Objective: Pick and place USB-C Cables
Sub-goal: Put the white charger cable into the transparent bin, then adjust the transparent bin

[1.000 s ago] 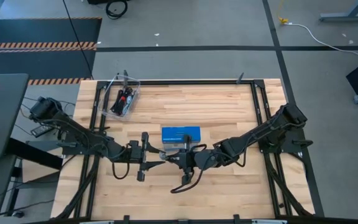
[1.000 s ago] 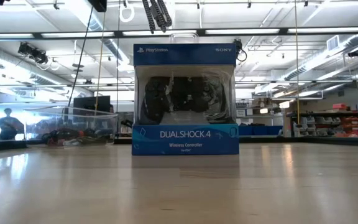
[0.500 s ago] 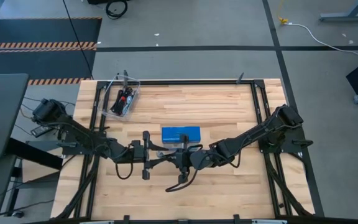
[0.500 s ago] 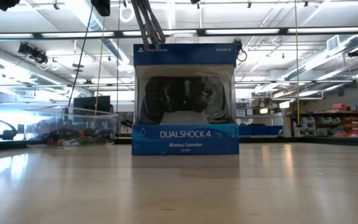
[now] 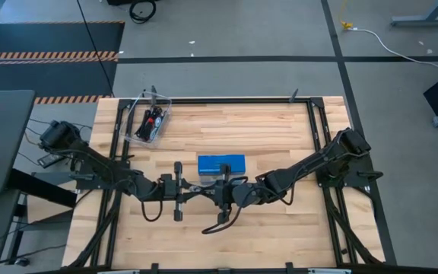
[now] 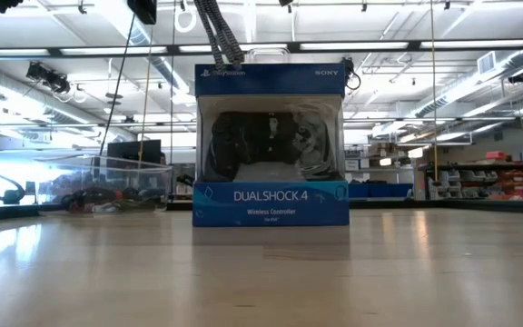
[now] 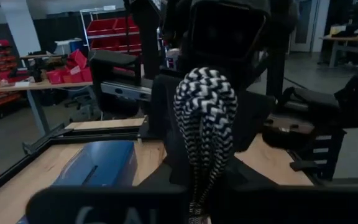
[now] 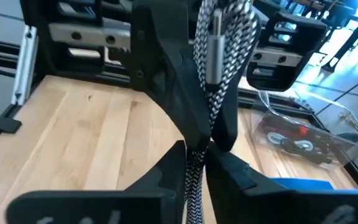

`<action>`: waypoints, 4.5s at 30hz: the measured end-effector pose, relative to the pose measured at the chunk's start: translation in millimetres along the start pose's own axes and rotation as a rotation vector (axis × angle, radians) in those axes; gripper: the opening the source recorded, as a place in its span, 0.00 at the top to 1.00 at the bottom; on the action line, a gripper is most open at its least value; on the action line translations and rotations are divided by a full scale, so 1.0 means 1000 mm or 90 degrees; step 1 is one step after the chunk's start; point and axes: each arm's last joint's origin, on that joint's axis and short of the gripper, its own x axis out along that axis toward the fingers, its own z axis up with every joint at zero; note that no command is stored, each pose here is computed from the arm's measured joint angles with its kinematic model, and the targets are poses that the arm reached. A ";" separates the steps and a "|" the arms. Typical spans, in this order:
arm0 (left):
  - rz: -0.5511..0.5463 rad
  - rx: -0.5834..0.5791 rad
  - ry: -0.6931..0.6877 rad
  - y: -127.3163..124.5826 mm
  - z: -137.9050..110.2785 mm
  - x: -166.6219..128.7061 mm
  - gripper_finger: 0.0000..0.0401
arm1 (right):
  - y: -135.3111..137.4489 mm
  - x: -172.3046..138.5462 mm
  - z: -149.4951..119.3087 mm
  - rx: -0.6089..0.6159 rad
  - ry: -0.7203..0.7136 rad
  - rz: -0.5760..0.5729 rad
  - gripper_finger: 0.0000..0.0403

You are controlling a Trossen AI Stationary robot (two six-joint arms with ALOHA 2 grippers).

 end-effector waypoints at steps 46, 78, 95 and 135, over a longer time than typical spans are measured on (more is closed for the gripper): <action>0.597 -0.143 0.626 0.237 0.056 -0.062 0.93 | 0.065 -0.046 -0.001 -0.077 0.003 0.107 0.78; 0.441 -0.374 0.743 0.300 0.005 -0.040 0.42 | 0.051 -0.041 -0.028 -0.097 0.166 0.074 0.78; 0.512 -0.221 0.888 0.288 -0.027 -0.014 0.46 | 0.053 -0.044 -0.030 -0.086 0.180 0.076 0.78; 0.458 -0.253 0.957 0.286 -0.056 -0.026 0.92 | 0.052 -0.043 -0.031 -0.080 0.189 0.072 0.78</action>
